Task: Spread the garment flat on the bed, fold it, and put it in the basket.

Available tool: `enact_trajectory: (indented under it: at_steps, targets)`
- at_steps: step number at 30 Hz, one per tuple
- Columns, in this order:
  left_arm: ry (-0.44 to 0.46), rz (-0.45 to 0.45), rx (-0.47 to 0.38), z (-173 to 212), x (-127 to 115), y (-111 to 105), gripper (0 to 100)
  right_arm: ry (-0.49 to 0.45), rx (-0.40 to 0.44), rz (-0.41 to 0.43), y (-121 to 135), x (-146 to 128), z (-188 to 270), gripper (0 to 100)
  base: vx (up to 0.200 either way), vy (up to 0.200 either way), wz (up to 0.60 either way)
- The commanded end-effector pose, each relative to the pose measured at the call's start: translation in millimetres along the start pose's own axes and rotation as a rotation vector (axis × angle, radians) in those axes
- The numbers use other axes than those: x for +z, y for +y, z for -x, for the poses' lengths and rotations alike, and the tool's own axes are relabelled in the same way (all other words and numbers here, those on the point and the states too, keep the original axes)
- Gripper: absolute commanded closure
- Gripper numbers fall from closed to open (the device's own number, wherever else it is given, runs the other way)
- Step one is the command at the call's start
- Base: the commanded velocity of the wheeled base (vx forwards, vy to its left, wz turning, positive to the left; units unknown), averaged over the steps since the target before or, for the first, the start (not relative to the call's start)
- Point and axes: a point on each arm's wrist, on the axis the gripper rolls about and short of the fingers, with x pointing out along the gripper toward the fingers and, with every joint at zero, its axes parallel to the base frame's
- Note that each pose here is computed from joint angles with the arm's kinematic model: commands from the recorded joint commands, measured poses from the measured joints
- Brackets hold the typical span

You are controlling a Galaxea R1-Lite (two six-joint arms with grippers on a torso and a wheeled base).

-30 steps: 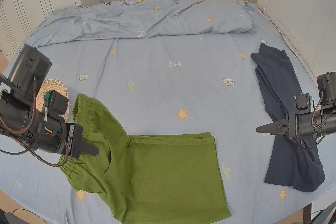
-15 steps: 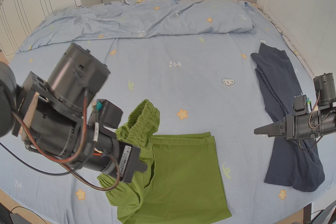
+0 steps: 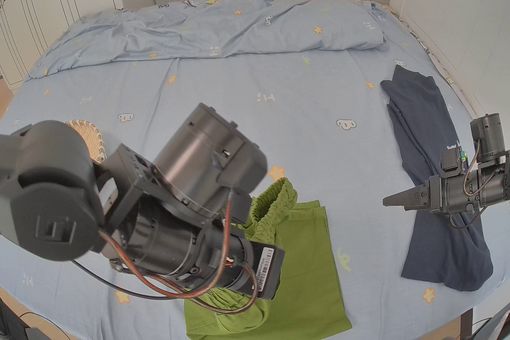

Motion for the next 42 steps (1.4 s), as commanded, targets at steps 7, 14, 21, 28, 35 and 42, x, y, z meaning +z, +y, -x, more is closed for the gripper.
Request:
enact_trajectory:
  at_steps: [7, 14, 21, 28, 35, 42]
  targets:
    - [0.04, 0.005, -0.004, -37.3, -3.1, -11.3, 0, 0.014, 0.0, -0.002, -1.5, -0.9, -3.6, 0, 0.0, 0.0, 0.0]
    - [-0.019, 0.079, -0.063, -36.8, 0.2, -22.2, 0, 0.017, 0.0, 0.001, -1.5, -1.7, -4.0, 0, 0.0, 0.0, 0.0]
    - [-0.086, 0.217, -0.035, -22.7, 19.0, 11.2, 0, 0.034, 0.017, 0.007, 3.7, -5.1, -5.3, 0, 0.0, 0.0, 0.0]
    - [-0.112, 0.361, -0.098, 13.0, 16.3, 92.2, 0, 0.096, 0.091, 0.066, 29.8, -20.5, -10.8, 0, 0.0, 0.0, 0.0]
    - [-0.049, 0.386, -0.195, 2.4, -22.3, 167.9, 0, 0.103, 0.128, 0.102, 43.3, -26.9, -7.3, 0, 0.0, 0.0, 0.0]
    - [-0.006, 0.356, -0.186, -44.8, -58.9, 216.5, 0, 0.076, 0.137, 0.103, 47.8, -27.7, 2.3, 0, 0.0, 0.0, 0.0]
